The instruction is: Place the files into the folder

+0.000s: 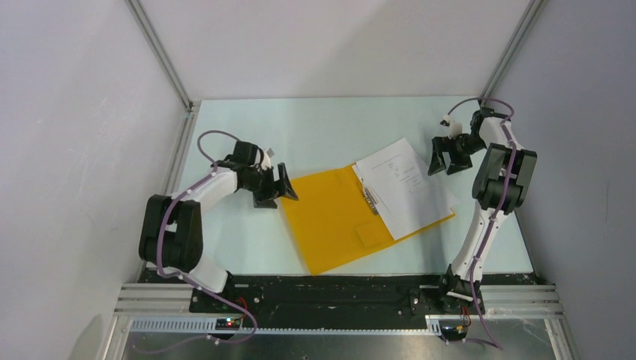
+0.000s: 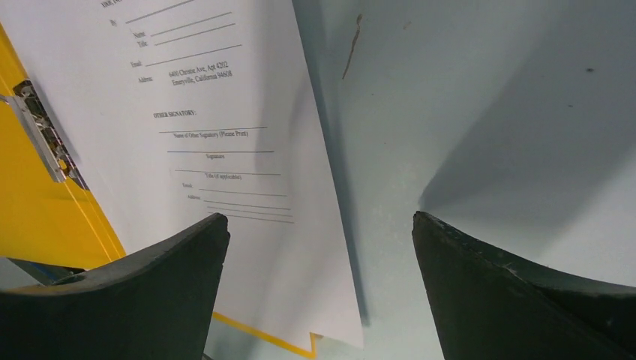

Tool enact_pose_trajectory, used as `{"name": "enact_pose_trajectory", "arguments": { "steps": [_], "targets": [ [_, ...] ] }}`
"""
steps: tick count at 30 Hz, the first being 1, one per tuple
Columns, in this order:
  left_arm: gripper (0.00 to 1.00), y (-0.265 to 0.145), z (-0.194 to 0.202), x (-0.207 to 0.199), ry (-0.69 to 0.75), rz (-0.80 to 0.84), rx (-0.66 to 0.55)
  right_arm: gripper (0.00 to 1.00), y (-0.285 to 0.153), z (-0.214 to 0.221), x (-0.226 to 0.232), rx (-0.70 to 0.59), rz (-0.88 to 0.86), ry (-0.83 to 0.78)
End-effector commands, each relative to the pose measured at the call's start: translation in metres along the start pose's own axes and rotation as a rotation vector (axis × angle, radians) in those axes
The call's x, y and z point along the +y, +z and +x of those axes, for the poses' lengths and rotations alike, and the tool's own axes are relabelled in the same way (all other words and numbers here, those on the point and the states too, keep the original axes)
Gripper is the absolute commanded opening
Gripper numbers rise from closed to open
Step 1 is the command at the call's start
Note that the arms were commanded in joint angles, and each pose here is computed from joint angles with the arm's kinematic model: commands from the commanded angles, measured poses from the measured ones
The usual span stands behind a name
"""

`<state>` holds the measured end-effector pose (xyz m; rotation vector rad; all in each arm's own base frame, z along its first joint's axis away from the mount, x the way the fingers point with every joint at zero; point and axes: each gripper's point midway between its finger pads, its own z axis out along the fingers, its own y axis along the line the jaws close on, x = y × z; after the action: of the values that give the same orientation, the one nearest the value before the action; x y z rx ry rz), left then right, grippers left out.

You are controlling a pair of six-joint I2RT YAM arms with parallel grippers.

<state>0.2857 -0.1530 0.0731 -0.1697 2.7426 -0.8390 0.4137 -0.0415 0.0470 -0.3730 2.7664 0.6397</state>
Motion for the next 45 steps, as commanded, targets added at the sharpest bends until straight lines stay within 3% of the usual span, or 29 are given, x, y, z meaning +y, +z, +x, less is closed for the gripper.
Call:
{"name": "enact_pose_trajectory", "arguments": {
  "steps": [1, 13, 23, 32, 34, 39, 45],
  "targets": [
    [0.87, 0.017, 0.003, 0.003, 0.029, 0.010, 0.043, 0.96, 0.010, 0.001, 0.006, 0.020, -0.056, -0.024],
    [0.68, 0.032, -0.043, -0.016, 0.034, 0.063, -0.008, 0.93, 0.019, 0.057, 0.063, 0.132, -0.156, 0.012],
    [0.54, 0.041, -0.060, -0.025, 0.034, 0.096, -0.016, 0.92, 0.008, 0.056, 0.109, 0.133, -0.118, -0.058],
    [0.47, 0.033, -0.091, -0.023, 0.084, 0.090, -0.084, 0.95, -0.011, 0.046, 0.082, 0.121, 0.051, -0.031],
    [0.50, 0.032, -0.102, -0.018, 0.103, 0.073, -0.103, 0.95, -0.015, 0.039, 0.073, 0.114, 0.077, -0.041],
    [0.74, 0.035, -0.106, -0.013, 0.111, 0.057, -0.092, 0.94, -0.015, -0.016, 0.062, 0.041, 0.063, -0.135],
    [0.89, 0.023, -0.095, -0.014, 0.146, 0.057, -0.069, 0.91, -0.001, -0.077, 0.101, -0.047, -0.059, -0.583]
  ]
}}
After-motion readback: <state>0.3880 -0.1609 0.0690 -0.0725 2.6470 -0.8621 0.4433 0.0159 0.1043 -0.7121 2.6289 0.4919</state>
